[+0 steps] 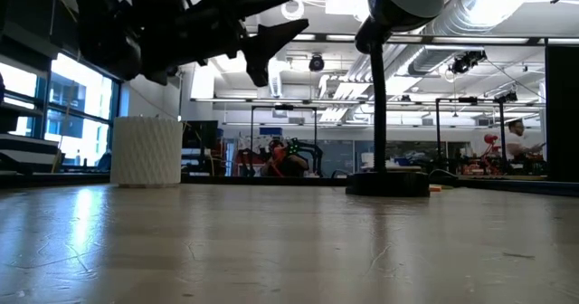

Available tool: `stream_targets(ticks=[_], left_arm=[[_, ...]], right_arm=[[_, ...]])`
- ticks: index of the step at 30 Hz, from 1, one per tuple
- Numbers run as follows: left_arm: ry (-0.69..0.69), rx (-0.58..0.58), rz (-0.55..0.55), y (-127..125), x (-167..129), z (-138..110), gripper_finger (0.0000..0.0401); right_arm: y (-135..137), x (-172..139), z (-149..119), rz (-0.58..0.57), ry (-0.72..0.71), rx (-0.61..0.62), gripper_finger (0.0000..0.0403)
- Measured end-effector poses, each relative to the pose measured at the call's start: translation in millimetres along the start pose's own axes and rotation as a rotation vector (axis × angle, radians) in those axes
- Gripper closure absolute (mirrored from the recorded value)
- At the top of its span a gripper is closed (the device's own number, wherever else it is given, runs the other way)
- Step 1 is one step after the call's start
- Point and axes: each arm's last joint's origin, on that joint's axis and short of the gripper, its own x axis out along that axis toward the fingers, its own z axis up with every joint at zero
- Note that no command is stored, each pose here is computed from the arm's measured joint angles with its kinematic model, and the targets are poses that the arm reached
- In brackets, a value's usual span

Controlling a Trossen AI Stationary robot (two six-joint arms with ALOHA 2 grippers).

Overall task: Screw lightbulb
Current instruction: Insert the light bulb into the desk lamp

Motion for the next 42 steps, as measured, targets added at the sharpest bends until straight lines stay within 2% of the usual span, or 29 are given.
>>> stream_targets(ticks=[3,5,7,10,16,18,23,27,34,42], left_arm=[[-0.011,0.004,0.089,3,0,-1,0.0208],[-0.023,-0.002,0.186,10,0,-1,0.0208],[-0.027,-0.027,0.263,24,-1,5,0.0208],[0.008,-0.028,0.279,55,-4,23,0.0212],[0.075,-0.005,0.166,121,-6,71,0.0229],[0.105,-0.018,0.130,142,-2,80,0.0236],[0.156,0.014,-0.070,184,25,88,0.0250],[0.150,0.015,-0.101,213,41,87,0.0252],[0.111,0.111,-0.182,231,47,103,0.0252],[0.060,0.187,-0.266,221,59,128,0.0252]], right_arm=[[-5,17,-3,-0.075,0.053,0.019,0.0164],[-5,29,-6,-0.117,0.090,0.000,0.0164],[-6,42,-10,-0.161,0.125,-0.039,0.0164],[-4,59,-17,-0.218,0.178,-0.149,0.0164],[4,76,-31,-0.327,0.173,-0.390,0.0164],[6,77,-31,-0.325,0.167,-0.405,0.0164],[6,80,-22,-0.315,0.152,-0.425,0.0164],[-2,86,-17,-0.291,0.194,-0.429,0.0164],[-13,98,-15,-0.312,0.247,-0.431,0.0164],[-18,108,-9,-0.328,0.243,-0.426,0.0164]])
